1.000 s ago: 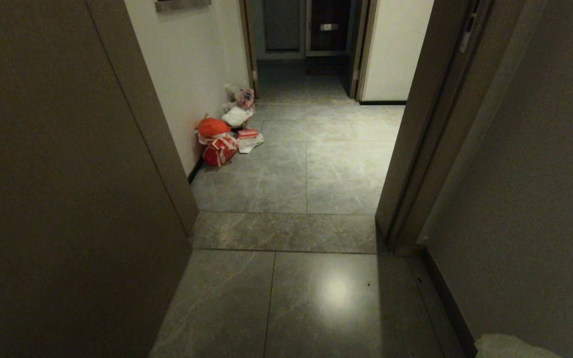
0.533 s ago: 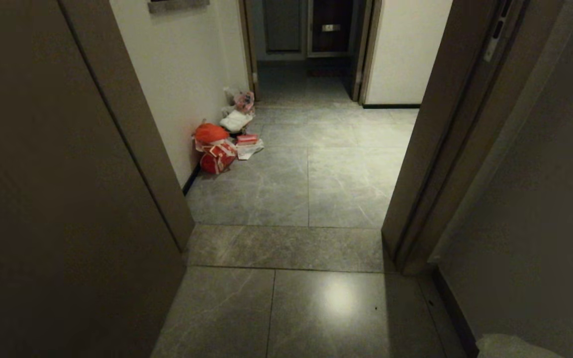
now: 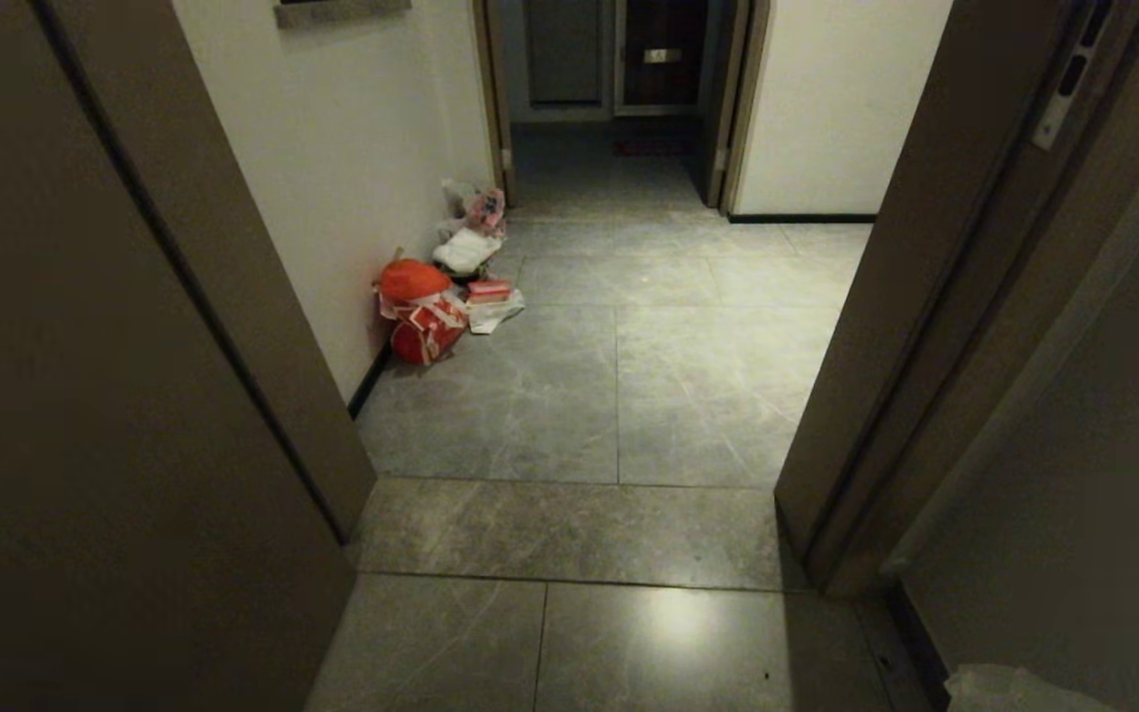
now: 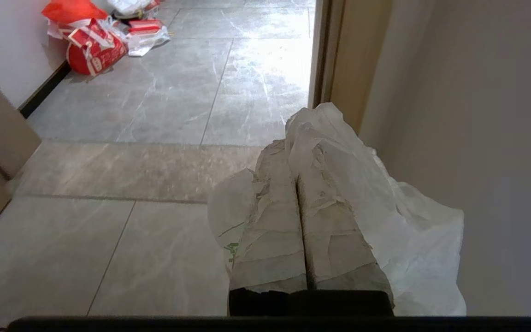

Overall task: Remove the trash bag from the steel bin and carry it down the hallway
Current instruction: Put the trash bag at the door

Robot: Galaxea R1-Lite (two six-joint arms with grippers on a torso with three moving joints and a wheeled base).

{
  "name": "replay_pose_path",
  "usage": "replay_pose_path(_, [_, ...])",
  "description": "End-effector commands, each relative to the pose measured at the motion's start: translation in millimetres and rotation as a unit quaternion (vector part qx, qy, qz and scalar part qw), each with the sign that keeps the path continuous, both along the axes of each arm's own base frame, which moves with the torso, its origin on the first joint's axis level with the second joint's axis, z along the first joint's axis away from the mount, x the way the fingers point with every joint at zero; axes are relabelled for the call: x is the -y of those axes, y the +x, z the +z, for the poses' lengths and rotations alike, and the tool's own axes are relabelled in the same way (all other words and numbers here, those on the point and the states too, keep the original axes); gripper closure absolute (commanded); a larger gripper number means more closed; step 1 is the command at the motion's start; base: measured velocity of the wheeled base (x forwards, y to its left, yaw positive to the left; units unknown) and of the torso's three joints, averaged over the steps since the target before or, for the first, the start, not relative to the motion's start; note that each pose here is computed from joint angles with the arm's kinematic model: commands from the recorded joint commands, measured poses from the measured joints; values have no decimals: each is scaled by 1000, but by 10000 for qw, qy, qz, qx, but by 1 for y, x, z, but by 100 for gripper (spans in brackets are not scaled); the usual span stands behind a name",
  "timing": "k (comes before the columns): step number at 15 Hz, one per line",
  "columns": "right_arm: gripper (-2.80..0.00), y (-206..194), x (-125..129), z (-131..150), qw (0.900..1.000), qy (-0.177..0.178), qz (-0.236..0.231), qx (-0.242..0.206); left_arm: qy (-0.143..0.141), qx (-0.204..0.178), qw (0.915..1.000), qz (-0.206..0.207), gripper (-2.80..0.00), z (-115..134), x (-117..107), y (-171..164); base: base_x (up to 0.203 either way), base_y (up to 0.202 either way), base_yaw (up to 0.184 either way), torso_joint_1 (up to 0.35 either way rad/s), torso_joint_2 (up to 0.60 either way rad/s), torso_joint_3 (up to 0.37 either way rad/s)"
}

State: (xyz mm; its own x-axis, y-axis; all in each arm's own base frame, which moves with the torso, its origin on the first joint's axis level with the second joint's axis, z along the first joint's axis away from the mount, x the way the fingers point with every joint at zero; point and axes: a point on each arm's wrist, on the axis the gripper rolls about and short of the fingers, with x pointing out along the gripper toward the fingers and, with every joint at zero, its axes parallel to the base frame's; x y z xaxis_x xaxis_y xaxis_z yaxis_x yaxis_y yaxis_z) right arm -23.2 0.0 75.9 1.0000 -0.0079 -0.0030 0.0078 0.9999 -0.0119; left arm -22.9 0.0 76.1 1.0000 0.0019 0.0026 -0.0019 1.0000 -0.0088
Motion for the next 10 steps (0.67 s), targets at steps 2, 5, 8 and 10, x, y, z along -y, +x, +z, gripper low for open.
replay_pose_path(2, [0,0,0,0,10000,-2,1,0,-2,-5,10000,6,0,0,0,0,194,0,0,3,0,0])
replay_pose_path(5, [0,0,0,0,10000,-2,1,0,-2,-5,10000,6,0,0,0,0,192,0,0,5,0,2])
replay_pose_path(8, [0,0,0,0,10000,-2,1,0,-2,-11,10000,4,0,0,0,0,193,0,0,4,2,-1])
replay_pose_path(10, [0,0,0,0,10000,-2,1,0,-2,-5,10000,3,0,0,0,0,194,0,2,5,-5,2])
